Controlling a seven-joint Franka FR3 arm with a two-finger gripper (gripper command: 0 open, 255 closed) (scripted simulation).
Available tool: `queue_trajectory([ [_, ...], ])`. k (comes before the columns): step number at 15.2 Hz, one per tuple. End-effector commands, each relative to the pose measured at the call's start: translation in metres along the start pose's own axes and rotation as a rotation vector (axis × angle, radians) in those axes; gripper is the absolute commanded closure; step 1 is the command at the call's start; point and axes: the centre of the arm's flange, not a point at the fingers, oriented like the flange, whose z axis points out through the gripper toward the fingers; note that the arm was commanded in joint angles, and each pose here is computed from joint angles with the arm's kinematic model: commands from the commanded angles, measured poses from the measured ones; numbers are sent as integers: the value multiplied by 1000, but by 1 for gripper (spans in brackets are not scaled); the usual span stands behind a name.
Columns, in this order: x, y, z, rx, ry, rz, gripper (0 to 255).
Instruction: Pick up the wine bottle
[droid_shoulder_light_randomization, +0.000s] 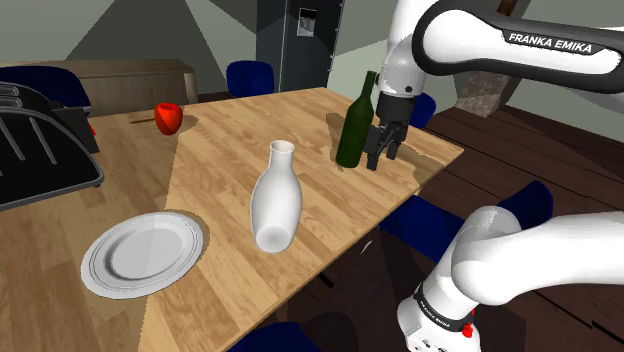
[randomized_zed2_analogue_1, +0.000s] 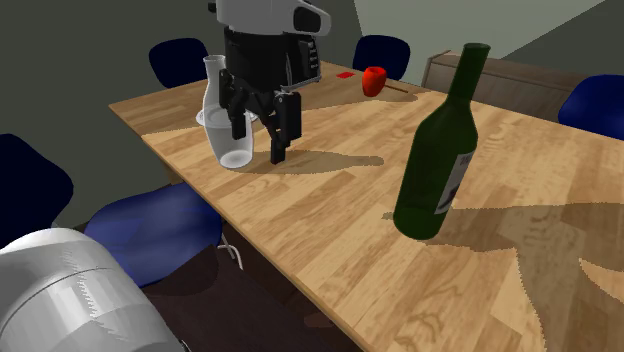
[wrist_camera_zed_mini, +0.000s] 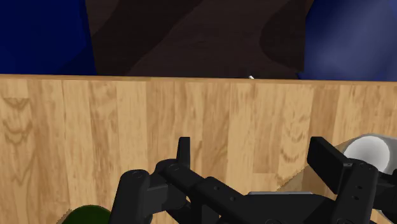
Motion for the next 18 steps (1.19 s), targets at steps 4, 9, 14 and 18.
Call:
queue_trajectory([
  [4,22,24,-23,-1,-1,4,0],
  [9,60,63,-60,-1,-3,11,0],
  [14,97,103,-98,-2,-4,17,0],
  [18,126,134,-128,-3,-5,22,0],
])
